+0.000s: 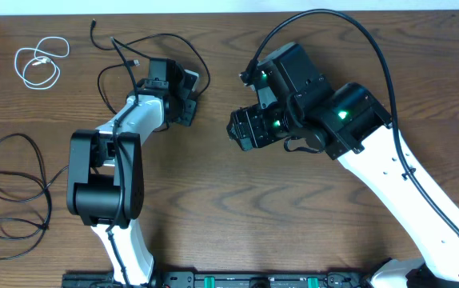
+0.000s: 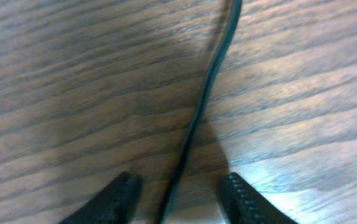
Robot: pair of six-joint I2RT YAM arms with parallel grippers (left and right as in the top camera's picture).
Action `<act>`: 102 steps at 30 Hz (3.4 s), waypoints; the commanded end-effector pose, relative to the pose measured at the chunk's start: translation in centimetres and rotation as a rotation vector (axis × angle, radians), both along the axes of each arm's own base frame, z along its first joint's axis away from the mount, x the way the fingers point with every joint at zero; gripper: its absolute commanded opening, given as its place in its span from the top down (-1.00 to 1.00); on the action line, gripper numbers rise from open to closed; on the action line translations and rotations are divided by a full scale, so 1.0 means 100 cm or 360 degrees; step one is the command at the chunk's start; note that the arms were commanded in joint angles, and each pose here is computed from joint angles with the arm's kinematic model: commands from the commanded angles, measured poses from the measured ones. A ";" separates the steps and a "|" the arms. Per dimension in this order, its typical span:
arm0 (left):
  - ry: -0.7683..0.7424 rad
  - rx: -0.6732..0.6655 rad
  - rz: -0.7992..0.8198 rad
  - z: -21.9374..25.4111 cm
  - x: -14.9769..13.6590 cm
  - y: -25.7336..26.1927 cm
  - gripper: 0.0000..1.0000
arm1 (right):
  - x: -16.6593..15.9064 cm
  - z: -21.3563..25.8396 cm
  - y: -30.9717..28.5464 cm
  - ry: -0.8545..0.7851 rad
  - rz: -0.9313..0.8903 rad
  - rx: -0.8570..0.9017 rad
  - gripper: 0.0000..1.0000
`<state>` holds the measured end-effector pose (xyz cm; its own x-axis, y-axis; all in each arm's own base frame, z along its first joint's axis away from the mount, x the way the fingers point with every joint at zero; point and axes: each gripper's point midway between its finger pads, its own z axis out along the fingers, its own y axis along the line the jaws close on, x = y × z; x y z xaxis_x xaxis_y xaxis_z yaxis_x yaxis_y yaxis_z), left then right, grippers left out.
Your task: Untangle cables
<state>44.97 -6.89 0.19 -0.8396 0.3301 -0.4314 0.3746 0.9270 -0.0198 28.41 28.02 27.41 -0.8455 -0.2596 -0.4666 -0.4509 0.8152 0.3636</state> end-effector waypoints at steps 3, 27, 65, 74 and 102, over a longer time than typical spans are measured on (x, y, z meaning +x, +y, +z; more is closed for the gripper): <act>0.0040 0.0165 0.0060 -0.016 -0.001 0.020 0.47 | 0.000 -0.003 0.000 0.0001 0.0006 -0.0018 -0.52; -0.0239 0.0254 0.0294 0.040 0.029 0.078 0.24 | -0.002 -0.005 -0.001 0.0015 0.0006 -0.0030 -0.53; -0.0530 -0.0852 0.0394 0.325 -0.197 -0.006 -1.00 | -0.087 0.081 -0.179 -0.0274 -0.0497 -0.0132 -0.99; -0.0862 -0.0820 0.0237 0.353 -0.314 -0.006 -1.00 | -0.138 0.100 -0.228 -0.0540 -0.0685 -0.0127 -0.99; -0.1068 -0.0840 0.0184 0.348 -0.384 -0.006 -1.00 | -0.141 0.055 -0.234 -0.0596 -0.0757 -0.0084 -0.98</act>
<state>6.68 -7.34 34.82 -0.3749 -0.1327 -0.9175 0.3539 0.8943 -0.2740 14.21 4.95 32.89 -0.6583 0.0577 -0.7506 -0.1491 0.9673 0.2051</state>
